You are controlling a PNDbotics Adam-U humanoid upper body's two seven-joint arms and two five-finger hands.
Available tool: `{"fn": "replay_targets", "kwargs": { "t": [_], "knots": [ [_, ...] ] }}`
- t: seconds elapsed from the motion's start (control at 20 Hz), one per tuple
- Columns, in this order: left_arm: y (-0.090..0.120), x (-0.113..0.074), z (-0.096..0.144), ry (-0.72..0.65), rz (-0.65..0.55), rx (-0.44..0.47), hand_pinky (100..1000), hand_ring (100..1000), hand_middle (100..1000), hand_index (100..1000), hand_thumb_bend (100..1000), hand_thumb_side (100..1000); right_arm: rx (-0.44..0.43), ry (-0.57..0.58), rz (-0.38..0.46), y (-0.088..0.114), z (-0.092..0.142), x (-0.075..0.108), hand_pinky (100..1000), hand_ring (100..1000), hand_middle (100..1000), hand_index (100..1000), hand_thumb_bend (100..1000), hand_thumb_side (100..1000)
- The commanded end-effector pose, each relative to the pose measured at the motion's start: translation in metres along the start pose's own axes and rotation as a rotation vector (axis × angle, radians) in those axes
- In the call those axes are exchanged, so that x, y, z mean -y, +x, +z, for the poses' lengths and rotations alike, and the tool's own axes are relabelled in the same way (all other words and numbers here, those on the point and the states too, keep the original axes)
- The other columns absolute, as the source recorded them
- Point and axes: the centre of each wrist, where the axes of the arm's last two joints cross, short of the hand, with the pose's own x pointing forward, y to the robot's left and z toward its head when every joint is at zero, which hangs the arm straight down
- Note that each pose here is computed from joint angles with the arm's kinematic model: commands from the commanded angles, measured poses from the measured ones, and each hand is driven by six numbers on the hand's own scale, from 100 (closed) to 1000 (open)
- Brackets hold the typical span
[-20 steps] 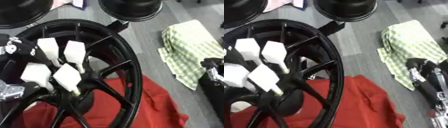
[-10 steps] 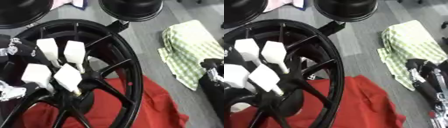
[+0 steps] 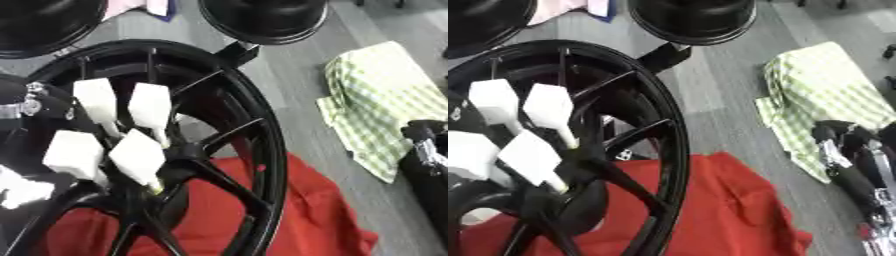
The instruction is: Pull the pin out of the wheel hub.
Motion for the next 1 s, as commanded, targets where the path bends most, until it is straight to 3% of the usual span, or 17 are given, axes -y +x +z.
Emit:
{"fn": "replay_targets", "kwargs": {
  "t": [0.05,0.5,0.75,1.0],
  "knots": [
    [0.0026,-0.0059,0.0048,-0.003,-0.045,-0.037,739,730,746,842,288,418,0.021,0.002,0.010,0.0061,-0.0022,0.0021,875,766,563,688,100,471],
    [0.0062,-0.0070,0.0007,0.012,-0.041,-0.047,725,705,711,815,228,406,0.020,0.002,0.007,0.0060,-0.0021,0.0015,877,766,564,688,100,475],
    [0.0076,-0.0075,-0.0005,0.006,-0.050,-0.052,711,676,672,776,256,396,0.019,-0.003,0.007,0.0057,-0.0017,0.0016,877,767,564,688,100,477],
    [0.0079,-0.0081,-0.0004,-0.025,-0.083,-0.064,712,692,693,795,296,380,0.016,-0.006,0.006,0.0057,-0.0018,0.0014,878,767,564,688,100,481]
  ]
}}
